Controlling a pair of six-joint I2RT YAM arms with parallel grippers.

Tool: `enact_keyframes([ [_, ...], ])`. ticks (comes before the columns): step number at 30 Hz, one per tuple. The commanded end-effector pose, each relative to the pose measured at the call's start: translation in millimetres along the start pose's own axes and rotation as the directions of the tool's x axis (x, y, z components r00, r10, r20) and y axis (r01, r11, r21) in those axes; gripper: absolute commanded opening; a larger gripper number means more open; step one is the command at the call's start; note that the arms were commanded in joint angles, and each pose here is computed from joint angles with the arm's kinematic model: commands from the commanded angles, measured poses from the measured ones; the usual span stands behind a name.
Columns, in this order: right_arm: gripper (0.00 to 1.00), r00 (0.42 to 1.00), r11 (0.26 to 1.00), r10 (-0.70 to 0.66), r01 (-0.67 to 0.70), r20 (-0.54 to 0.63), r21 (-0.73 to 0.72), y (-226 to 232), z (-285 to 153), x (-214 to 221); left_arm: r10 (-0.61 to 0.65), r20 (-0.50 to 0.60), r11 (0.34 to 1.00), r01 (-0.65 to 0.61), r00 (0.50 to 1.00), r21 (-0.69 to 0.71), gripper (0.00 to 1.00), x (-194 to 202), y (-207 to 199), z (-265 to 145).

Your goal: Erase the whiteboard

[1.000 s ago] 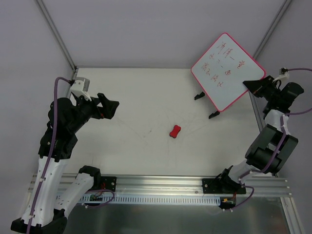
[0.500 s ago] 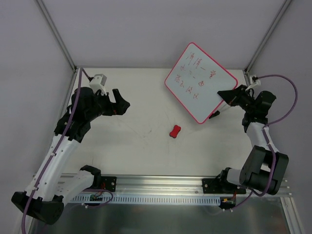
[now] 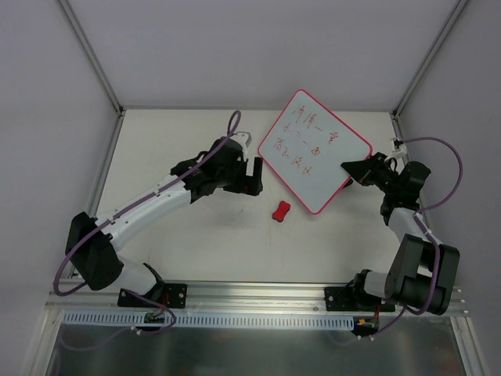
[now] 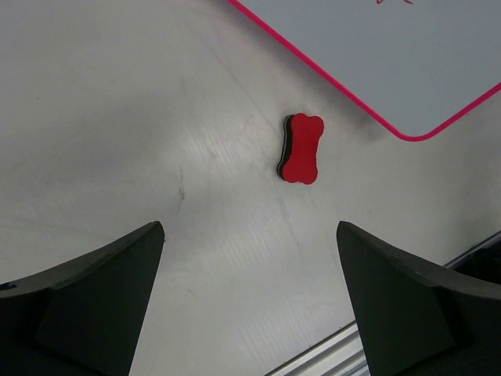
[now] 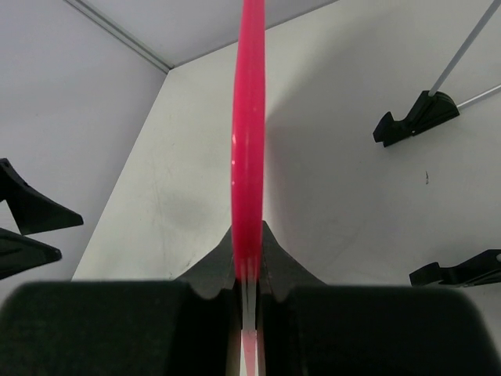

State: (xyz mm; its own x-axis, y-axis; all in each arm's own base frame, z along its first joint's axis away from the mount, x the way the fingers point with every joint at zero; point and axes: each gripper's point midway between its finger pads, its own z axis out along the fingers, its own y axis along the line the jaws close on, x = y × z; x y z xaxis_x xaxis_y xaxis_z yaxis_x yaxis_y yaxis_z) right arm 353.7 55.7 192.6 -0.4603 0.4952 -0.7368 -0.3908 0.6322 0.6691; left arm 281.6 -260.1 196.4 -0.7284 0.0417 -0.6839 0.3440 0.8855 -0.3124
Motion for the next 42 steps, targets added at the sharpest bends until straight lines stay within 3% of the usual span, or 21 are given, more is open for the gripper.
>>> enact_keyframes([
  [1, 0.00, 0.970, 0.971, -0.194, 0.211, 0.144, -0.112, 47, -3, -50, 0.032, 0.039, 0.999, -0.033, 0.999, 0.002, 0.94, -16, -30, 13],
  [14, 0.00, 0.978, 0.974, -0.171, 0.187, 0.122, -0.126, 46, -2, -47, 0.243, -0.129, 0.970, -0.243, 0.961, 0.014, 0.84, 40, -84, 107],
  [29, 0.00, 0.982, 0.978, -0.157, 0.169, 0.101, -0.124, 40, -2, -37, 0.222, -0.182, 0.971, -0.235, 0.958, -0.049, 0.72, 72, -76, 151],
  [42, 0.00, 0.987, 0.982, -0.137, 0.147, 0.086, -0.119, 34, -1, -29, 0.257, -0.218, 0.959, -0.276, 0.941, -0.062, 0.63, 94, -73, 164],
])
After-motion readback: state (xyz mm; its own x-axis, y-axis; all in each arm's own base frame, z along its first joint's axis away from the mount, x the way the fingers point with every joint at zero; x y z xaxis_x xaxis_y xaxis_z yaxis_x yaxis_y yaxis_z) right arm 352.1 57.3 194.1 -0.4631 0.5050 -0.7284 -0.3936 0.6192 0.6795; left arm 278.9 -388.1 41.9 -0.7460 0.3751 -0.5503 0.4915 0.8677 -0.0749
